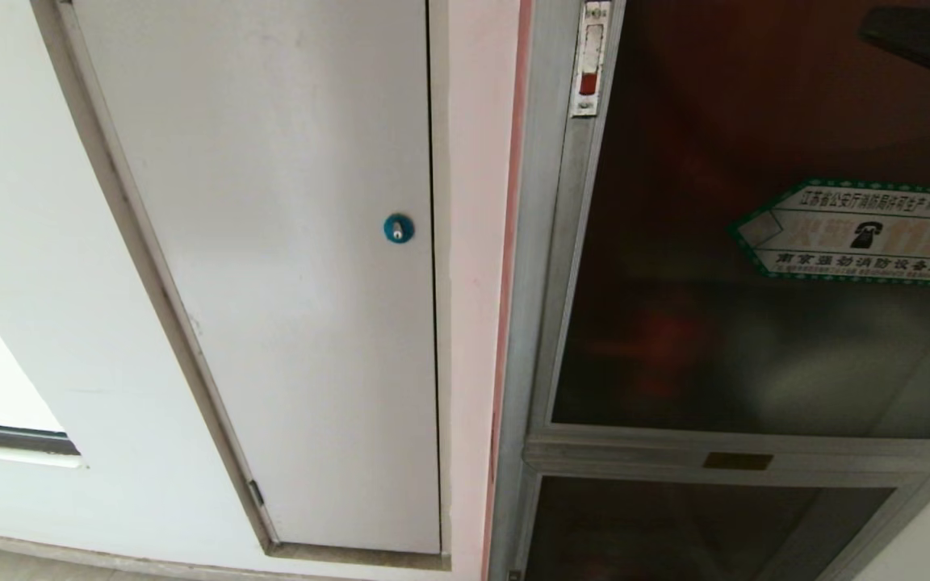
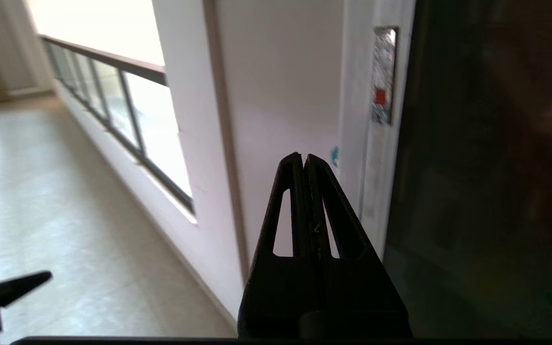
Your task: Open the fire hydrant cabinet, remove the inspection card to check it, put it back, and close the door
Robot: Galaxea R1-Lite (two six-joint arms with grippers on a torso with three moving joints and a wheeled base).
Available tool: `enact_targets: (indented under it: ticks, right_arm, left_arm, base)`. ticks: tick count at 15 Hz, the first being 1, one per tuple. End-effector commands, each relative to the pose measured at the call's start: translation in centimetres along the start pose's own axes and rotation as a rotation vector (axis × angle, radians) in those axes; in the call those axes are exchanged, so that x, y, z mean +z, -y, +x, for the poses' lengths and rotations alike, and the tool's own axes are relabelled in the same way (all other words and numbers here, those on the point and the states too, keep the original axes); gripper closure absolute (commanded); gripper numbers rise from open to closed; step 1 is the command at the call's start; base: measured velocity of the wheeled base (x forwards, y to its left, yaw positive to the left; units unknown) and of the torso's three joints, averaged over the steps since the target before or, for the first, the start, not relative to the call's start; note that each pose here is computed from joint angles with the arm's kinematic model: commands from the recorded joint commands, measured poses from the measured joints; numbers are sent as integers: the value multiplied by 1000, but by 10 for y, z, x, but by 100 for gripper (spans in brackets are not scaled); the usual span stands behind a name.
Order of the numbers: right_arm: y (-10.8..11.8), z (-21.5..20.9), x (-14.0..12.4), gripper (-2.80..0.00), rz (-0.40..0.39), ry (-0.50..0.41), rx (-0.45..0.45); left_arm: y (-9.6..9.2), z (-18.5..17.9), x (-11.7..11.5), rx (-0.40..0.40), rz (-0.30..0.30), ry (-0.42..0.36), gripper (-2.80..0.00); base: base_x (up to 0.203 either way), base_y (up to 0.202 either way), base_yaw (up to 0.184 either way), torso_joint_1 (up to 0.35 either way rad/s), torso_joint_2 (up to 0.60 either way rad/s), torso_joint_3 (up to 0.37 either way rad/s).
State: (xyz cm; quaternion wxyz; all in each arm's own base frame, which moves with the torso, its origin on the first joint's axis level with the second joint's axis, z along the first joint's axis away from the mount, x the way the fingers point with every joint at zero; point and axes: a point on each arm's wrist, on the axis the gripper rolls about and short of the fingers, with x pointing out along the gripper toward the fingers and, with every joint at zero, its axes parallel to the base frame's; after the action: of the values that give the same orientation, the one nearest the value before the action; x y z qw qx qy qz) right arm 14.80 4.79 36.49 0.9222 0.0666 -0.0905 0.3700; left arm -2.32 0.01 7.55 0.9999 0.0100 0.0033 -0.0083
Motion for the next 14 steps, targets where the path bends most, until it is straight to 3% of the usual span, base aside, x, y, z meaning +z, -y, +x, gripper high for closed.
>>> enact_targets:
  ticks: [1, 6, 9, 11, 14]
  right_arm:
    - [-36, -64, 8, 0, -74, 90, -41]
    - [-78, -167, -43, 0, -119, 74, -275]
    - [-87, -202, -73, 0, -206, 4, -624]
    - [-99, -211, -85, 0, -261, -4, -774]
    - [-103, -222, -136, 0, -280, -66, -775]
  left_arm:
    - [0, 0, 0, 0, 0, -1, 0]
    - [0, 0, 0, 0, 0, -1, 0]
    - [0, 0, 0, 0, 0, 1, 0]
    - [0, 0, 0, 0, 0, -1, 0]
    - [0, 0, 0, 0, 0, -1, 0]
  base:
    - [0, 0, 0, 0, 0, 0]
    - [0, 0, 0, 0, 0, 0]
    - [0, 0, 0, 0, 0, 0]
    - [0, 0, 0, 0, 0, 0]
    - [0, 0, 0, 0, 0, 0]
